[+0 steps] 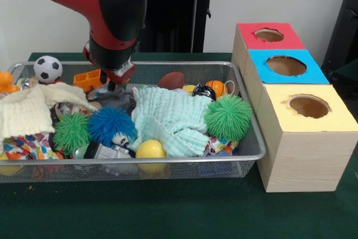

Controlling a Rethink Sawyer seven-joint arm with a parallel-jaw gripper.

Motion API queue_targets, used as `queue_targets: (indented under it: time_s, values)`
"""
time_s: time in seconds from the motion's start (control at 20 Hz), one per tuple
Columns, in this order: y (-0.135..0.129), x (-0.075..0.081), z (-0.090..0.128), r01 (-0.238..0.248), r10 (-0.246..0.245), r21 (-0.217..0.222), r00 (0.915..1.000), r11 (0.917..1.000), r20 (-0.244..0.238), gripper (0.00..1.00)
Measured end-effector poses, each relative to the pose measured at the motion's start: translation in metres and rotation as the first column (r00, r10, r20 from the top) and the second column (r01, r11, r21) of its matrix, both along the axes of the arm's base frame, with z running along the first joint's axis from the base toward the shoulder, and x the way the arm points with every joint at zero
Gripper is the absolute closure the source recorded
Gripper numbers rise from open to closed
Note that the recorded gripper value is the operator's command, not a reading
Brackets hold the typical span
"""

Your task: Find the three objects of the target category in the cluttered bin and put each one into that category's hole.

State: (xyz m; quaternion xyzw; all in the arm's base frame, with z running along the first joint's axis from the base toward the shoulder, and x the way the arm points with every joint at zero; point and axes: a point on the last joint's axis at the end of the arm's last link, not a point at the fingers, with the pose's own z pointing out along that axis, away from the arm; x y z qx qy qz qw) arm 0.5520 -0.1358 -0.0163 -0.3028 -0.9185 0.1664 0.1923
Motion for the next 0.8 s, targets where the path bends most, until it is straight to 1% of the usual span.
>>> queue_targets:
  time_s: [0.05,0.1,0.25,0.3,0.35,0.4,0.45,0.6,0.7,0.8]
  values:
    - [0.000,-0.001,0.002,0.004,-0.004,0.000,0.9999,1.0000,-0.012,1.00]
    - [-0.001,-0.005,0.006,0.014,-0.014,0.000,0.9991,0.9999,-0.041,1.00]
    - [-0.001,-0.017,0.015,0.047,-0.046,0.004,0.9910,0.9989,-0.126,1.00]
    - [-0.001,-0.019,0.017,0.054,-0.052,0.005,0.9885,0.9985,-0.142,1.00]
    - [-0.002,-0.025,0.020,0.069,-0.067,0.006,0.9819,0.9976,-0.177,1.00]
    - [-0.002,-0.028,0.022,0.078,-0.075,0.006,0.9778,0.9970,-0.196,1.00]
    - [-0.002,-0.032,0.025,0.089,-0.085,0.007,0.9717,0.9960,-0.220,1.00]
    - [-0.001,-0.038,0.028,0.106,-0.099,0.010,0.9610,0.9944,-0.258,1.00]
    - [0.000,-0.041,0.029,0.112,-0.104,0.013,0.9561,0.9936,-0.274,1.00]
    - [0.000,-0.042,0.029,0.113,-0.105,0.013,0.9558,0.9935,-0.275,1.00]
